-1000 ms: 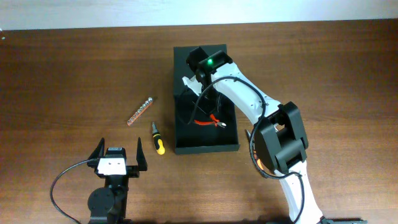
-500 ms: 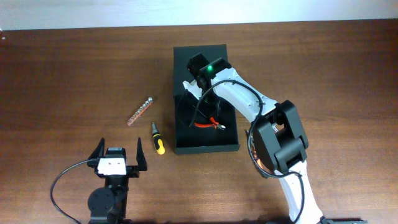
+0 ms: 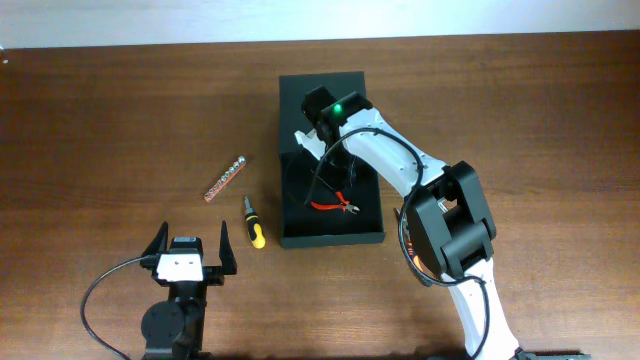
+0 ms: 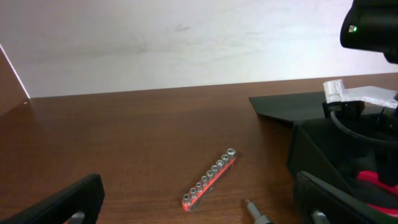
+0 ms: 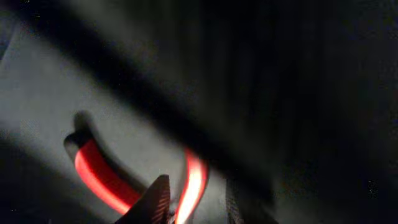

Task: Pack container
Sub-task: 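Carry the cutters left into the black box and release, then move the right gripper back right over the chrome wrench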

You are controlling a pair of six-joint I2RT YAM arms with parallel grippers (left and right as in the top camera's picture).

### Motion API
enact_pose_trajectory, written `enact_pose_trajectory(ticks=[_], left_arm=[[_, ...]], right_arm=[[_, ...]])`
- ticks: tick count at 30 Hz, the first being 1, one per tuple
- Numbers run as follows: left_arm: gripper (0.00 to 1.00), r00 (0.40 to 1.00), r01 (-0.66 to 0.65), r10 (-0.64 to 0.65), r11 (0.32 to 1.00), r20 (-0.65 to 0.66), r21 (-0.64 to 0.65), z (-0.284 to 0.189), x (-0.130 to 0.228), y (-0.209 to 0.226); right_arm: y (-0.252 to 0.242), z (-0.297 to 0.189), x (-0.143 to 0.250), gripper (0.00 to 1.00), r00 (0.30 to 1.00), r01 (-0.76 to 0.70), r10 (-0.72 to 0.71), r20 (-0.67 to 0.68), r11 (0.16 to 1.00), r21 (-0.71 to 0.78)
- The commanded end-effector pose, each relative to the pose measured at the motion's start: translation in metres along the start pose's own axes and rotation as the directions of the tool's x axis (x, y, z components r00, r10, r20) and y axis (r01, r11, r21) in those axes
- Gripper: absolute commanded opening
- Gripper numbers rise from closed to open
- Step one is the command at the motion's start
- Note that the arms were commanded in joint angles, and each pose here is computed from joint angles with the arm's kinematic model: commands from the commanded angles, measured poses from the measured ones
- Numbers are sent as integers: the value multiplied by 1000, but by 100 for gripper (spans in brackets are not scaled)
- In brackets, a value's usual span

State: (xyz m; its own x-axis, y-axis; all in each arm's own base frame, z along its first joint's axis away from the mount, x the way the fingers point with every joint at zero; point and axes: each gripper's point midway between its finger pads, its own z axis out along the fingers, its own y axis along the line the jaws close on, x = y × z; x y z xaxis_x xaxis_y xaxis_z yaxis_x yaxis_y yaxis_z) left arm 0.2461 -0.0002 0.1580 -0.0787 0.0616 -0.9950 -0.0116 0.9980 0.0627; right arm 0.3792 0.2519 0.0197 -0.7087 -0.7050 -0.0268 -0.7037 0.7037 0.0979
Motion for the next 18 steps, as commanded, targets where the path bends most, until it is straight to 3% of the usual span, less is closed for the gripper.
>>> enact_pose_trajectory(ticks=[1, 7, 9, 10, 11, 13, 18], left_arm=[[99, 1000, 1, -1, 1000, 3, 11, 0, 1, -2], [99, 1000, 2, -2, 1000, 3, 11, 0, 1, -2], [99, 1000, 2, -2, 1000, 3, 11, 0, 1, -2], [99, 1000, 2, -2, 1000, 3, 11, 0, 1, -2], [99, 1000, 1, -1, 1000, 3, 11, 0, 1, -2], [99, 1000, 1, -1, 1000, 3, 11, 0, 1, -2], [99, 1000, 2, -2, 1000, 3, 10, 0, 1, -2]], right_arm=[[0, -41, -18, 28, 996, 11, -14, 93, 999, 32], [3, -101, -32, 29, 982, 17, -27, 186, 998, 56], [-1, -125, -29, 36, 979, 4, -23, 202, 996, 92], [-4, -136, -25, 45, 979, -12, -13, 204, 993, 121], [-9, -148, -20, 65, 978, -39, 6, 206, 987, 156], [-20, -176, -6, 89, 975, -101, 49, 219, 967, 234], [-28, -221, 19, 93, 949, -197, 121, 289, 949, 247]])
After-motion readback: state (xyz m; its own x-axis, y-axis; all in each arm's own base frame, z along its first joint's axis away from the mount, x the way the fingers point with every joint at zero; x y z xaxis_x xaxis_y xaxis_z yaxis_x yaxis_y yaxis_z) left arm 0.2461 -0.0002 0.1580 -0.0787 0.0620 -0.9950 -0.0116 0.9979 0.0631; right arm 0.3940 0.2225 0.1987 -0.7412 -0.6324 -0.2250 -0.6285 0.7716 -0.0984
